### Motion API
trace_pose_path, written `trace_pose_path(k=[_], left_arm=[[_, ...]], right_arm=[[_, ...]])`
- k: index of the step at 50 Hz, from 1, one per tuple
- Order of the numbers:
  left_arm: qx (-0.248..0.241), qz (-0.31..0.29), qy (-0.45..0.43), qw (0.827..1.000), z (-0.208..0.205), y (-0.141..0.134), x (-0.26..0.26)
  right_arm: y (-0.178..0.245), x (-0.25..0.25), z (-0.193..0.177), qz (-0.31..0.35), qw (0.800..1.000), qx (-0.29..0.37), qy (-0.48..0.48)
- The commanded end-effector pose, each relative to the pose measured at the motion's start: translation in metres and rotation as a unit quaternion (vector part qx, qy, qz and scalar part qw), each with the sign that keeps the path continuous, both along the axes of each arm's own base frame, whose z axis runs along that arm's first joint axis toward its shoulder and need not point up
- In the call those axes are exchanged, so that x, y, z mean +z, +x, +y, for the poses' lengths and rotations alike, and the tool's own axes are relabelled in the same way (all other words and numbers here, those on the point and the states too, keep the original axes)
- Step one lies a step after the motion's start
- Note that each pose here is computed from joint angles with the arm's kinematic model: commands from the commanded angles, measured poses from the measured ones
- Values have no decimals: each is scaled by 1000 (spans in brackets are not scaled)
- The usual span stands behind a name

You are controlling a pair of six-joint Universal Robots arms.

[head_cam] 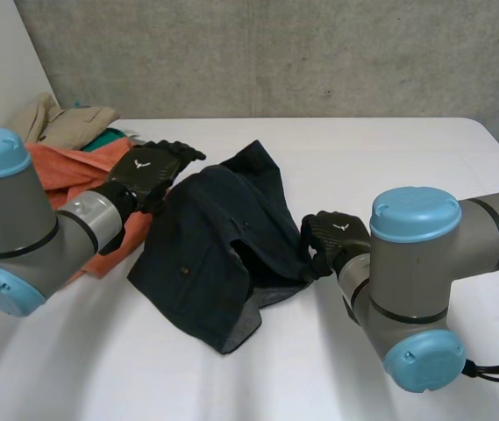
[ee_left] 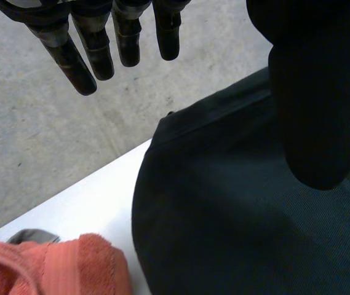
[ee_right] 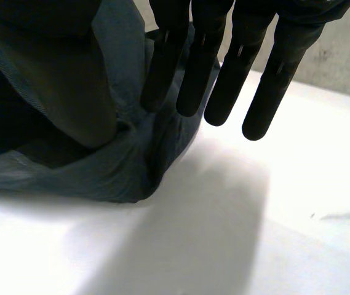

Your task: Fold the laundry.

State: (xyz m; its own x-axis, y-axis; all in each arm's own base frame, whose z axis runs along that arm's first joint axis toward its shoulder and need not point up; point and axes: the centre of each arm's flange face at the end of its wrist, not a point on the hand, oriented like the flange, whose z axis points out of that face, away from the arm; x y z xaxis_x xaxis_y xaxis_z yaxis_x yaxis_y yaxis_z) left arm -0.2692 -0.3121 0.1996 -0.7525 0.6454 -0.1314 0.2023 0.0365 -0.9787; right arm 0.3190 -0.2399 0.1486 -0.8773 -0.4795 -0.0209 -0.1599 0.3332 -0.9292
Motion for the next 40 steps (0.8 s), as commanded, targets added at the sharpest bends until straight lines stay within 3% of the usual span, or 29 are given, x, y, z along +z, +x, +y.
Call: trace_pose_path(k=[1, 9, 18, 25, 32, 36, 40], left_arm=[[-8, 0, 7, 1000, -7, 2, 11], [-18, -9, 37, 999, -23, 0, 7], [-26, -73, 49, 996, -38, -4, -9], [-32, -100, 47, 993, -40, -8, -18], [-13, -84, 28, 996, -31, -16, 9], [-10, -37, 23, 999, -10, -28, 37], [-3, 9, 16, 1000, 6, -41, 53]], right_arm=[[4, -5, 2, 17, 999, 17, -29], [11, -10, 7, 15, 999, 27, -32], [19, -22, 20, 9, 999, 38, -26], [19, -31, 5, 19, 998, 14, -53], [22, 12, -48, -25, 982, -11, -185], [20, 64, -109, -54, 945, -28, -320], [3, 87, -167, -46, 916, -49, -396]])
